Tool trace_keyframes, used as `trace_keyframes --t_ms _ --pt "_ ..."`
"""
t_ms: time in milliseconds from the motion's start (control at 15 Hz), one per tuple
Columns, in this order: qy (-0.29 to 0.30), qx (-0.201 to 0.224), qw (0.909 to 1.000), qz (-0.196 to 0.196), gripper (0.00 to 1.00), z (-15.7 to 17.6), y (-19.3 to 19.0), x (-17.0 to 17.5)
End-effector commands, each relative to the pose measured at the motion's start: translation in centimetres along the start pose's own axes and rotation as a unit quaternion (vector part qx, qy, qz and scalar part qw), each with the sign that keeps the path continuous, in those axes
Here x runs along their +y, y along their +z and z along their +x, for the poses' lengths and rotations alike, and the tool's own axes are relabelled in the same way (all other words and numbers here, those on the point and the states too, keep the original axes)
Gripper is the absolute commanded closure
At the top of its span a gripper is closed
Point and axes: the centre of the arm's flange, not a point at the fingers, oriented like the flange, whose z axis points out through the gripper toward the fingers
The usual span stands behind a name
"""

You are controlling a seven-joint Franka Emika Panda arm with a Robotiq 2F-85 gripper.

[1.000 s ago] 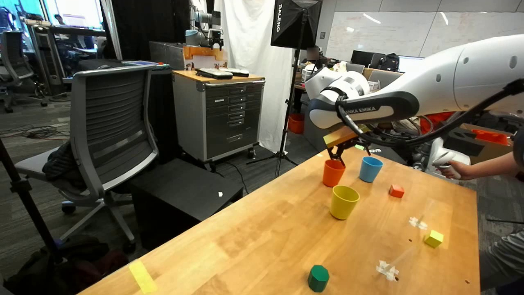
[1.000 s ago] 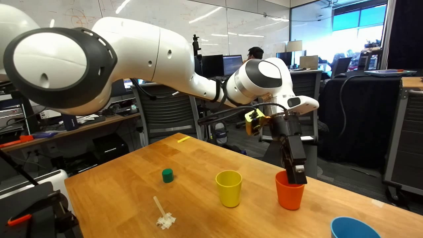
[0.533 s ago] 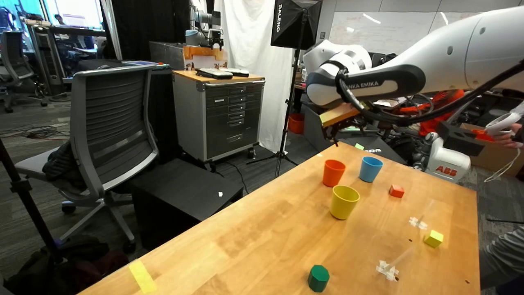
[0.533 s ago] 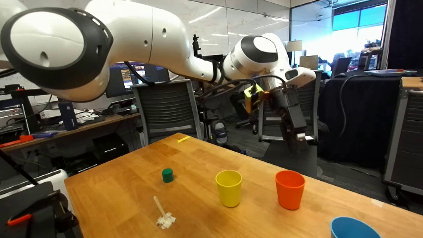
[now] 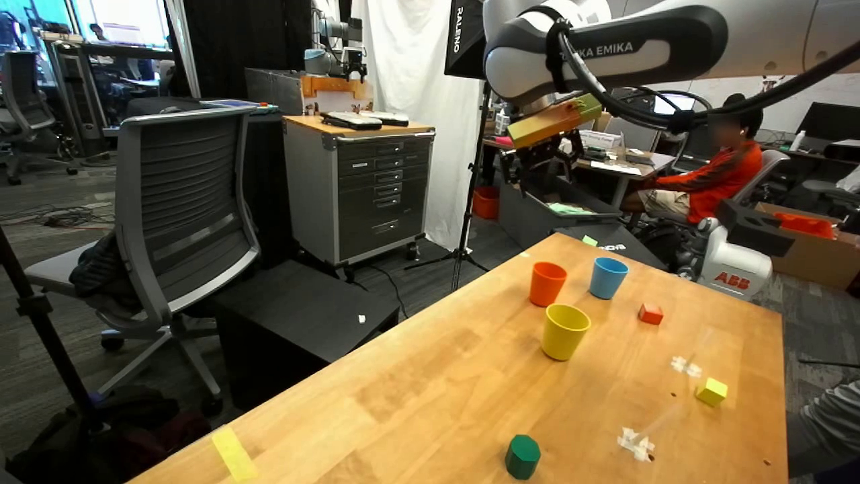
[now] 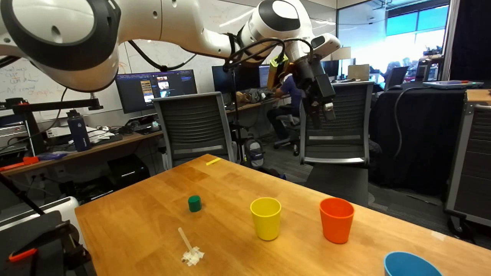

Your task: Stack the orange cup on top of the blue cup then stack the yellow cup on top of the orange cup

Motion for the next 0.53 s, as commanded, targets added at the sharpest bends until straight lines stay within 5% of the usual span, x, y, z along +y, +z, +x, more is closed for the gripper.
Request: trace_keyframes --t_ms 0,267,467 --pt "-0.065 -0.053 0.9951 0.052 0.00 -3.0 -0.7 -1.3" --pt "-0.128 -0.099 0.9818 0.098 0.00 -5.8 0.0 -5.0" --pt "-0.121 -0.096 0.9851 0.075 0.00 -6.1 1.7 -5.8"
